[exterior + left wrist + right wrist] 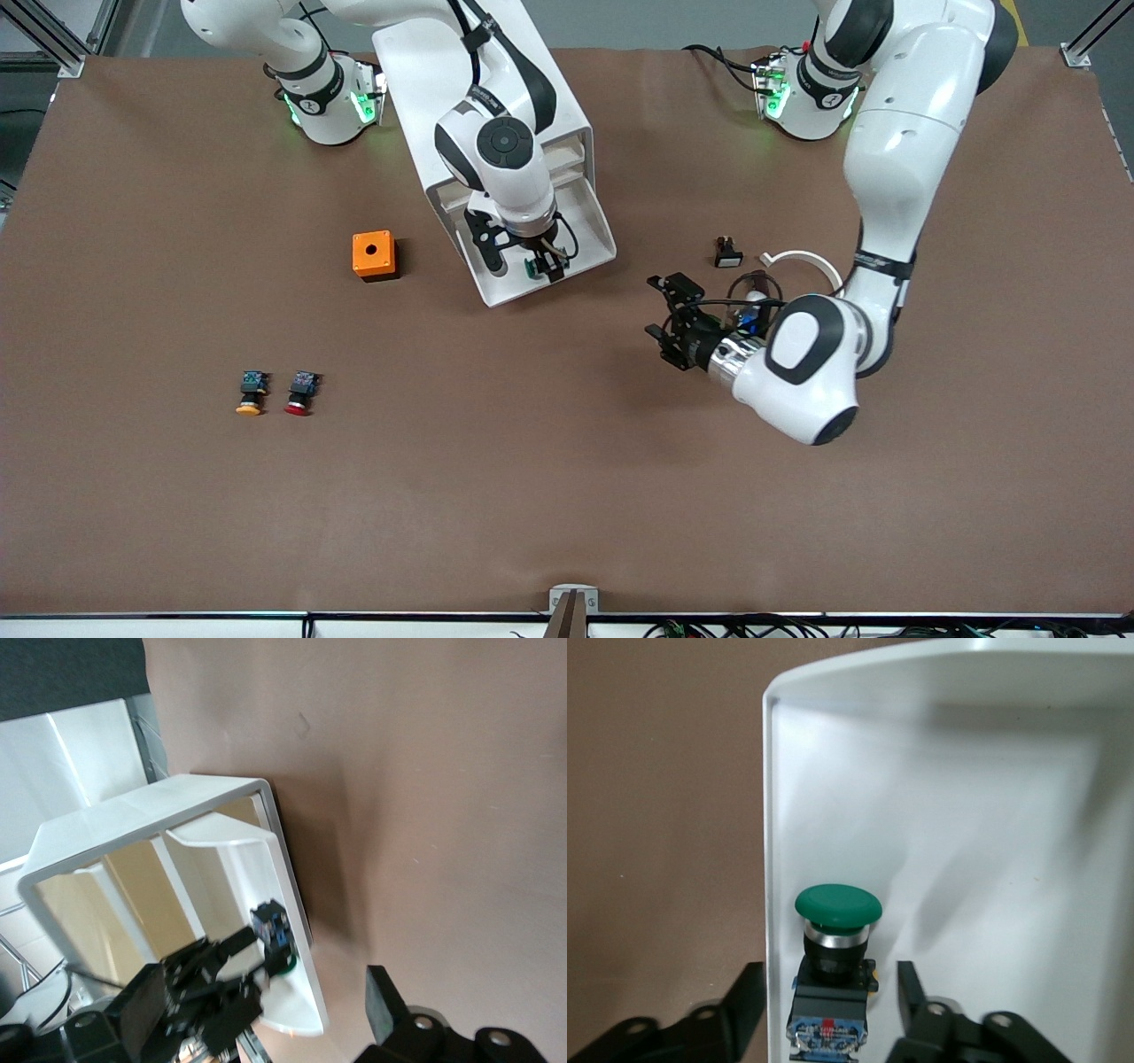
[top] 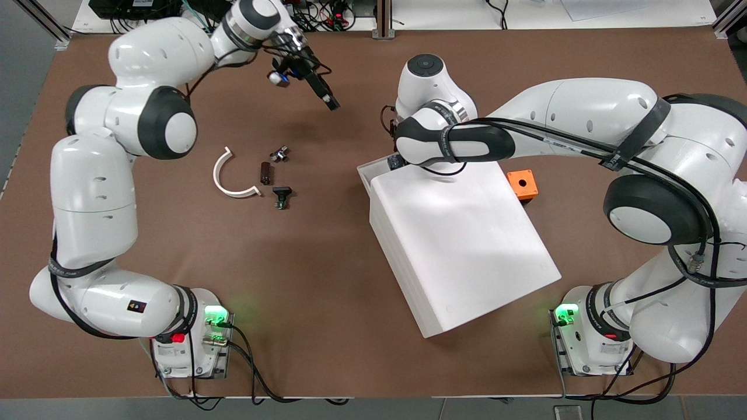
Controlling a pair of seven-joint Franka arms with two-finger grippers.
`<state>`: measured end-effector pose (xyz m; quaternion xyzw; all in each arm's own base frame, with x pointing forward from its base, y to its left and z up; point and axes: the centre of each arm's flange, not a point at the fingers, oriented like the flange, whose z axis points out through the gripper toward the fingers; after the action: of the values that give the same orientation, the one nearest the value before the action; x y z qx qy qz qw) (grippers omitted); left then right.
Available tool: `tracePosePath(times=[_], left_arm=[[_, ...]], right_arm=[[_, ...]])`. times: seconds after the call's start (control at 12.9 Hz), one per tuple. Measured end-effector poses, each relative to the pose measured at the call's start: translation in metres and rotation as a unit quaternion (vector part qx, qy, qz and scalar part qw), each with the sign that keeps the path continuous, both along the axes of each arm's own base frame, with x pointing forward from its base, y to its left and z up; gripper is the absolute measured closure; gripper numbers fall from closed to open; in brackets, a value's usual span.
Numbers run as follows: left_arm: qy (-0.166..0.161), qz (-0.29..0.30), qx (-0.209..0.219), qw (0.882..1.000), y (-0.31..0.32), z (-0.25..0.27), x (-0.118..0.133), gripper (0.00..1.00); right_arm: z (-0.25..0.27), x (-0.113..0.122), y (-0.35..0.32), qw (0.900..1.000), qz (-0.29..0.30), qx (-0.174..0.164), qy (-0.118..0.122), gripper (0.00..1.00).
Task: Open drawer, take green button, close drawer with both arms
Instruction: 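Carry the green button beside the red button with the right gripper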
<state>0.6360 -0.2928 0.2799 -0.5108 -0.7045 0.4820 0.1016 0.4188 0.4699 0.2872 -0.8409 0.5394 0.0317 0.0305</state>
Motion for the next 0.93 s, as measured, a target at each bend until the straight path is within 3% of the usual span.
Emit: tracePosePath(times=[0.08, 0.15, 0.23, 0.46, 0.62, 0.77, 0.93], left_arm=[[-0.014, 0.006, -0.006, 1.0, 0.013, 0.016, 0.007, 0.0], [-0.029, 0.009, -0.012, 0.999, 0.023, 0.031, 0.011, 0.0], [-0.041, 0.01, -0.016, 0.999, 0.03, 0.042, 0.014, 0.0], [-0.066, -0.019, 0.009, 0.998, 0.037, 0.051, 0.012, 0.0], [-0.085, -0.047, 0.041, 0.994, 0.039, 0.051, 0.009, 0.0], [-0.12, -0.082, 0.083, 0.986, 0.041, 0.071, 0.006, 0.0], [-0.141, -0.117, 0.107, 0.977, 0.032, 0.093, -0.005, 0.0]], right_arm=[[0.0, -0.001, 0.001, 1.0, 0.001, 0.0, 0.0, 0.49], [-0.001, -0.002, 0.002, 1.0, 0.002, -0.001, 0.0, 0.49], [-0.002, -0.003, 0.003, 1.0, 0.003, -0.001, 0.0, 0.59], [0.007, 0.0, 0.008, 1.0, 0.013, 0.005, -0.005, 0.59], [0.017, 0.005, 0.008, 0.999, 0.049, -0.007, 0.005, 0.59], [0.036, 0.025, -0.001, 0.995, 0.098, -0.013, 0.01, 0.59], [0.052, 0.064, -0.03, 0.988, 0.151, -0.009, 0.002, 0.59]])
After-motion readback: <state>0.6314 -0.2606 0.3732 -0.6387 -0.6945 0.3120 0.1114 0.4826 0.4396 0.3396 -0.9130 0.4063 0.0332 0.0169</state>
